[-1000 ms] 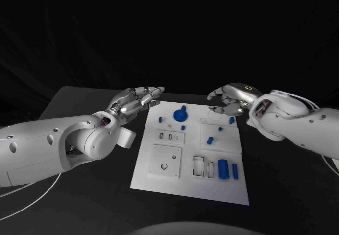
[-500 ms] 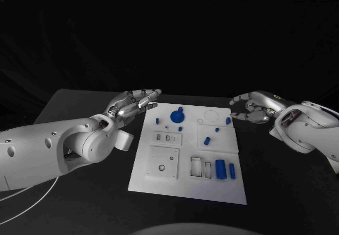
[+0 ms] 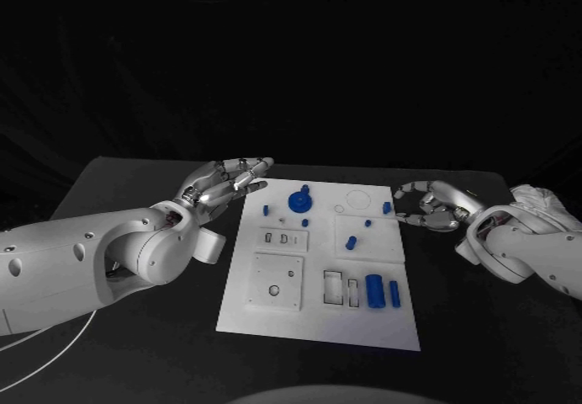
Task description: Assemble the parts on the task board
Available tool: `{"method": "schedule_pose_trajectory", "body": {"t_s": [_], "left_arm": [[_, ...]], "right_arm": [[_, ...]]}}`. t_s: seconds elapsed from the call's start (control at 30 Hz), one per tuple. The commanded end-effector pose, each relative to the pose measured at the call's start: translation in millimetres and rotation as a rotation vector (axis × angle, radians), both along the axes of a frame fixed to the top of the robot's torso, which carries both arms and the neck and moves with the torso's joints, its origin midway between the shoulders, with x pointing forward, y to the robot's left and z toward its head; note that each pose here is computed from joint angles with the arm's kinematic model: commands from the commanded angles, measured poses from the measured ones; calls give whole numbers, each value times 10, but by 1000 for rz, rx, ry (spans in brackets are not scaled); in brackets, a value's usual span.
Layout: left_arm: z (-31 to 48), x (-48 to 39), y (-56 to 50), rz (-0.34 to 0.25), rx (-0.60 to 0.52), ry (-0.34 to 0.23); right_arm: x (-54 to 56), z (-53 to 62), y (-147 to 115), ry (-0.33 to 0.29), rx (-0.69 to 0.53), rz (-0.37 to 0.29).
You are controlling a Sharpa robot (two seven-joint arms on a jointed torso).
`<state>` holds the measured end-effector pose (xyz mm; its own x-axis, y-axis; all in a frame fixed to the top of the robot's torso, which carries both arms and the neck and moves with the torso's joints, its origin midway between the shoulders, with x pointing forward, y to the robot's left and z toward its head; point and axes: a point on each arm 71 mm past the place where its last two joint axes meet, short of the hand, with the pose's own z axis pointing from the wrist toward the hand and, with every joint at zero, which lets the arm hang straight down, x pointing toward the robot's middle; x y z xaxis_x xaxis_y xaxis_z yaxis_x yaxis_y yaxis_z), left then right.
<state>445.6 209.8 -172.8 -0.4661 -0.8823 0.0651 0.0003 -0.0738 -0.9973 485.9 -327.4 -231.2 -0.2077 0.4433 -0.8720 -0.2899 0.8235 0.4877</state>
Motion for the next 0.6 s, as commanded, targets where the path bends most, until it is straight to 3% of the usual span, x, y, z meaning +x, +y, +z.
{"method": "schedule_pose_trajectory", "body": {"t_s": [0.03, 0.6], "left_arm": [[15, -12, -11, -23, -13, -20], [-15, -10, 1, -27, -3, 0]], "right_arm": [[20, -28, -6, -10, 78, 6], [100, -133, 19, 21, 143, -3]]}}
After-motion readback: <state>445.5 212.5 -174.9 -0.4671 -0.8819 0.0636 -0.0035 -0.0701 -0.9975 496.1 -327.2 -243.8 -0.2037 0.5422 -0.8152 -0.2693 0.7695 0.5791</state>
